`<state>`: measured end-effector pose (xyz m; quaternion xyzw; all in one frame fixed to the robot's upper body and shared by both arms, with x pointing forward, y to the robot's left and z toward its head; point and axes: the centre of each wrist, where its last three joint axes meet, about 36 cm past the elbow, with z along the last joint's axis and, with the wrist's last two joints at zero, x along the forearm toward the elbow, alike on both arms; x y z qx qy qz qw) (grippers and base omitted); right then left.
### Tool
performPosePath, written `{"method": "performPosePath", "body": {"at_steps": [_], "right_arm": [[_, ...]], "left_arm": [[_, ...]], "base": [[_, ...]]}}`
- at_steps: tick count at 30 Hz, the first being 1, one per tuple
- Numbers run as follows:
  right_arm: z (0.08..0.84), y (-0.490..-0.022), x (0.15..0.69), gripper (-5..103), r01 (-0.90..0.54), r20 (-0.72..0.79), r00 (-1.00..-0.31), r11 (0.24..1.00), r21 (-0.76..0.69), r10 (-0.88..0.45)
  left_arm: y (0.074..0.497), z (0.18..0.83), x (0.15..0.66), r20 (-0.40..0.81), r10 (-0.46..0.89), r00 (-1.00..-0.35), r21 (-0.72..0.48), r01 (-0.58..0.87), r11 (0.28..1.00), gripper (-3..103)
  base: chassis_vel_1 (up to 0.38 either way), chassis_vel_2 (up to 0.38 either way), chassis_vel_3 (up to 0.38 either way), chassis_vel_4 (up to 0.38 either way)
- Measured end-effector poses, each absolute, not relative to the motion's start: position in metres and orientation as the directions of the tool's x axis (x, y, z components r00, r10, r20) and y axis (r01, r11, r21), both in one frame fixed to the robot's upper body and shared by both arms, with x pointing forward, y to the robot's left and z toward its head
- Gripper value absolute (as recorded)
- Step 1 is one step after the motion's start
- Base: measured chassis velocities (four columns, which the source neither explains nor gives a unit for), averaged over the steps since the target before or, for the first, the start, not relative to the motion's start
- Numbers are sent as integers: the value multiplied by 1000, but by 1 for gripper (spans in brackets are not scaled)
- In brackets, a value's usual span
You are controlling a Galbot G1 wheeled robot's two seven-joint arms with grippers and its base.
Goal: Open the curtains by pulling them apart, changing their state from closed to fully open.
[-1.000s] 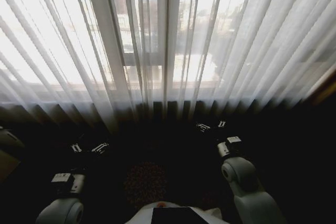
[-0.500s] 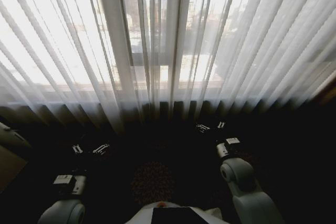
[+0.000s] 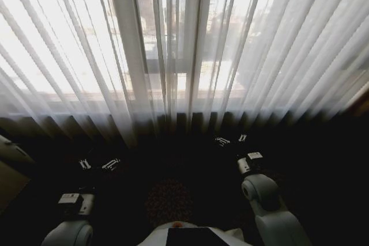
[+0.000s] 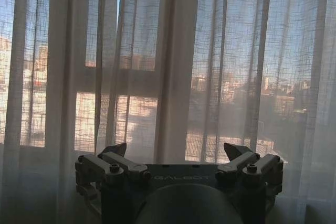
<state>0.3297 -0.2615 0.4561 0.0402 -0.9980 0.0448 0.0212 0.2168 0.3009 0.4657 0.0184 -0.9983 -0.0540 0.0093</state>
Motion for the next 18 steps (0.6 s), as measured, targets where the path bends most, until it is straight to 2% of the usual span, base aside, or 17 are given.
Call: {"method": "performPosePath", "body": {"at_steps": [5, 11, 16, 18], "right_arm": [[456, -261, 329, 100, -81, 46, -996, 993, -86, -78], [455, -262, 329, 100, -81, 37, -996, 993, -84, -78], [453, -262, 330, 100, -82, 31, -996, 993, -81, -80], [453, -262, 330, 100, -81, 47, -996, 993, -83, -78]], "left_arm": [[301, 465, 216, 16, -38, -999, 109, -36, 993, 100], [301, 464, 216, 14, -39, -999, 109, -37, 993, 100], [301, 464, 217, 12, -40, -999, 111, -38, 993, 100], [300, 464, 218, 8, -40, -999, 113, -39, 993, 100]], "base": [[-17, 403, 11, -412], [-27, 541, 19, -539], [-44, 362, 50, -310], [-19, 113, 46, -101]]}}
